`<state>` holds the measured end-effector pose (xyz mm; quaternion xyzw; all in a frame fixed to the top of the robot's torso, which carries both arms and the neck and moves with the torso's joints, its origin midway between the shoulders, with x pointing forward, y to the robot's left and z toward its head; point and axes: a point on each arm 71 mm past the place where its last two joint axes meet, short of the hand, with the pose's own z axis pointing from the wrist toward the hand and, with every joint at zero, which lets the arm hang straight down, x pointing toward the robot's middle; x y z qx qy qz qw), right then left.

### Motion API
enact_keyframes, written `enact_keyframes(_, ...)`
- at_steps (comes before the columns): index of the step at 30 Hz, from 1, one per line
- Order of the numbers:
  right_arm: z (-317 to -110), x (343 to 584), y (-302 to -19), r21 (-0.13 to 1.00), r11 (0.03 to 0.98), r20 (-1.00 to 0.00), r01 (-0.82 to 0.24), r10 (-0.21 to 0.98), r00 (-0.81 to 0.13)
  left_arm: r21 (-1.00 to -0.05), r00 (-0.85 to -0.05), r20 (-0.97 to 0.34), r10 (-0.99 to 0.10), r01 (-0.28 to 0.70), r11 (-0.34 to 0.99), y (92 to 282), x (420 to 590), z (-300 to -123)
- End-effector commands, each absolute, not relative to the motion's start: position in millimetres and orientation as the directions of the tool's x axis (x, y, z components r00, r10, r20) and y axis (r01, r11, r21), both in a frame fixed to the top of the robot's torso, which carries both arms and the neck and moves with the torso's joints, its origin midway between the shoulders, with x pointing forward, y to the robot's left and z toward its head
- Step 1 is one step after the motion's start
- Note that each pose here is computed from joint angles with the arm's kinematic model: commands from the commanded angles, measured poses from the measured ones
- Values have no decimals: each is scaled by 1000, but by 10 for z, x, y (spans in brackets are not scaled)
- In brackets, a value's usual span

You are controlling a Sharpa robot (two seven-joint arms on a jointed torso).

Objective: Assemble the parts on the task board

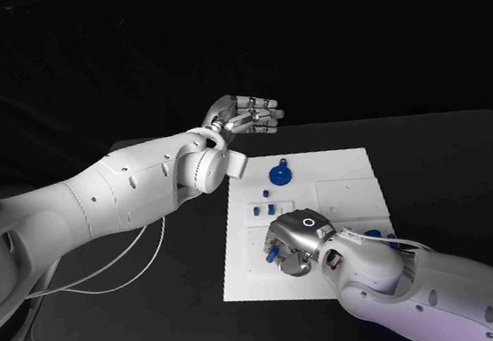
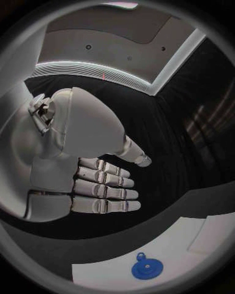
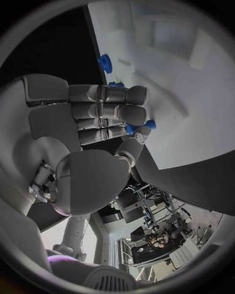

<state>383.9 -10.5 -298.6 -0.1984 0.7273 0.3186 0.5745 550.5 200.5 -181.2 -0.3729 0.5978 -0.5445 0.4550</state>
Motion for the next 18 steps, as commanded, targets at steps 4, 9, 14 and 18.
enact_keyframes(4, -3011, 3834, -97, 193, 727, -968, -659, 30, -250, -992, -322, -128, -938, 55, 116, 1987, 5503, -1801)
enact_keyframes(9, -3015, 3813, -58, 191, 721, -967, -666, 24, -252, -992, -323, -127, -938, 55, 115, 1980, 5503, -1801)
enact_keyframes(14, -3049, 3777, -13, 184, 716, -966, -673, 4, -259, -992, -324, -127, -937, 55, 115, 1974, 5503, -1802)
enact_keyframes(18, -3082, 3756, 20, 169, 716, -965, -677, -19, -261, -992, -325, -127, -937, 55, 115, 1971, 5503, -1802)
